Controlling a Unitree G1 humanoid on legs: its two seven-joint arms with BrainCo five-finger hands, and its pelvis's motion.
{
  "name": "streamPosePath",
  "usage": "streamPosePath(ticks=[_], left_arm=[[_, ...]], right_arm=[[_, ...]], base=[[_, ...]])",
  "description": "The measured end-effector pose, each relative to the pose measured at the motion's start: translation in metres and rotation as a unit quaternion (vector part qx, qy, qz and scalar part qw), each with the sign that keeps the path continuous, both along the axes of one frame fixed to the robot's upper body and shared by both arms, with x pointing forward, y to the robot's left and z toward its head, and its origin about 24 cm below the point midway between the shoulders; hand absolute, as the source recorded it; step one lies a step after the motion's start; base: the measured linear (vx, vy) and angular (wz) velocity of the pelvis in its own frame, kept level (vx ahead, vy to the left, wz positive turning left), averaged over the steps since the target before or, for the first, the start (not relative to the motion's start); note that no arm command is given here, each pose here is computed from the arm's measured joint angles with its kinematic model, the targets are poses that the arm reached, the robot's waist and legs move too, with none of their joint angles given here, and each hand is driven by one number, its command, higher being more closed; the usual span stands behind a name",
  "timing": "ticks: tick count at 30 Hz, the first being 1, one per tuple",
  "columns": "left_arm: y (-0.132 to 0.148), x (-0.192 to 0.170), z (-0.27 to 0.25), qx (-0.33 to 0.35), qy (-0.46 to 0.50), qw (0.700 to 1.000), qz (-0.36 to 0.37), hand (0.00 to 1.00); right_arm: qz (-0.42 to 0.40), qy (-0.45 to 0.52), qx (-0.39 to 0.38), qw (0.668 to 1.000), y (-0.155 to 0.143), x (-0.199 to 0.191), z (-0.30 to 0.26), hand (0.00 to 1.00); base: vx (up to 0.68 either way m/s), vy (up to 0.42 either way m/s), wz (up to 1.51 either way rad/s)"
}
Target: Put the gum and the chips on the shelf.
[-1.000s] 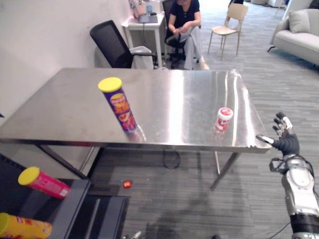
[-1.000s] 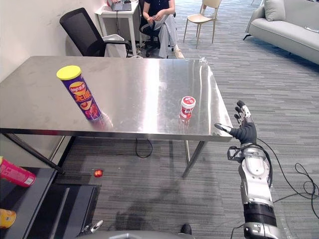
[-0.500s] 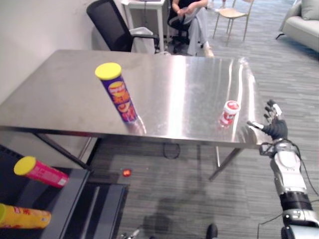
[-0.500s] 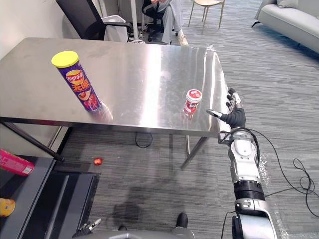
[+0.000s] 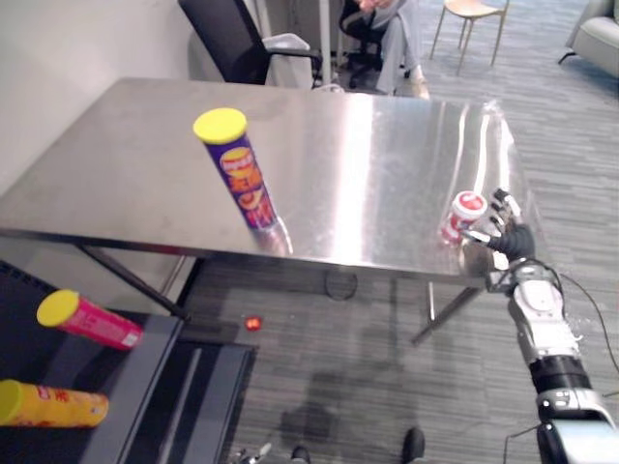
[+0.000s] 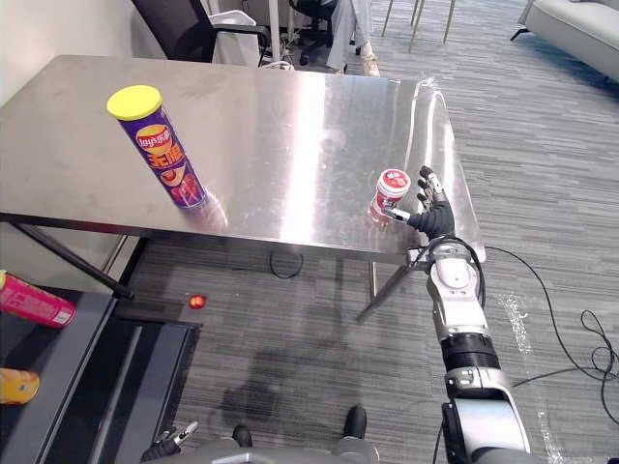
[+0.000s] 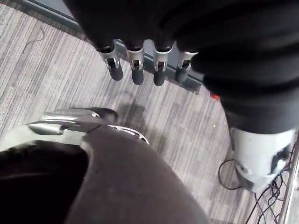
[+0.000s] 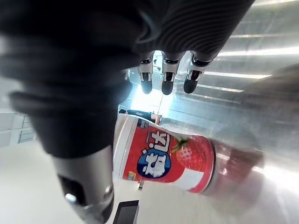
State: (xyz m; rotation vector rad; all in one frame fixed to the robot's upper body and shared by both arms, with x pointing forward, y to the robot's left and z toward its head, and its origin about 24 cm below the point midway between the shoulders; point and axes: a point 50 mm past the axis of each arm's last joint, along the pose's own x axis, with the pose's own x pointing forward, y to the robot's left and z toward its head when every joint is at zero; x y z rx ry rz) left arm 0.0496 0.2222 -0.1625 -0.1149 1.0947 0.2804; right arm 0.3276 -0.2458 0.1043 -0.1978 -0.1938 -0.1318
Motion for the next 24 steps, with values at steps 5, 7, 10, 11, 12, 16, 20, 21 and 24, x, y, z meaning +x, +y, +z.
streamPosePath(ticks=[5, 7, 10, 11, 12, 16, 20, 21, 24], left_arm=[[0.0, 0.0, 0.0, 0.0, 0.0, 1.0, 0.0, 0.0], [0.0, 0.0, 0.0, 0.0, 0.0, 1.0, 0.0, 0.0], [0.0, 0.0, 0.0, 0.0, 0.0, 1.0, 0.0, 0.0], [0.0, 0.0, 0.0, 0.0, 0.0, 1.0, 0.0, 0.0], [0.0, 0.0, 0.0, 0.0, 0.0, 1.0, 0.0, 0.0], [0.0, 0.001, 0.0, 0.001, -0.001, 1.0, 0.0, 0.0], [0.0, 0.001, 0.0, 0.002, 0.001, 1.0, 0.001, 0.0], [0.0, 0.001, 0.0, 0.003, 0.001, 1.0, 0.001, 0.0], [0.0, 0.001, 0.0, 0.005, 0.002, 1.0, 0.003, 0.0]], right_arm=[[0.012, -0.006, 0.002, 1.0, 0.008, 0.004, 0.004, 0.0], [0.02, -0.003, -0.001, 1.0, 0.012, 0.005, 0.002, 0.0], [0.025, -0.003, 0.0, 1.0, 0.015, 0.006, 0.003, 1.0], [0.026, -0.004, 0.0, 1.0, 0.015, 0.007, 0.004, 1.0], [0.027, -0.006, 0.0, 1.0, 0.016, 0.007, 0.005, 1.0], [0.029, -0.023, 0.0, 0.999, 0.019, 0.012, 0.016, 1.0], [0.03, -0.029, 0.001, 0.999, 0.021, 0.015, 0.02, 1.0], [0.03, -0.028, 0.0, 0.999, 0.021, 0.015, 0.02, 1.0], [0.029, -0.033, -0.001, 0.999, 0.025, 0.017, 0.022, 1.0]], base=[[-0.03, -0.017, -0.01], [0.0, 0.0, 0.0], [0.0, 0.0, 0.0], [0.0, 0.0, 0.0], [0.0, 0.0, 0.0], [0.0, 0.0, 0.0], [0.0, 0.0, 0.0], [0.0, 0.0, 0.0], [0.0, 0.0, 0.0]])
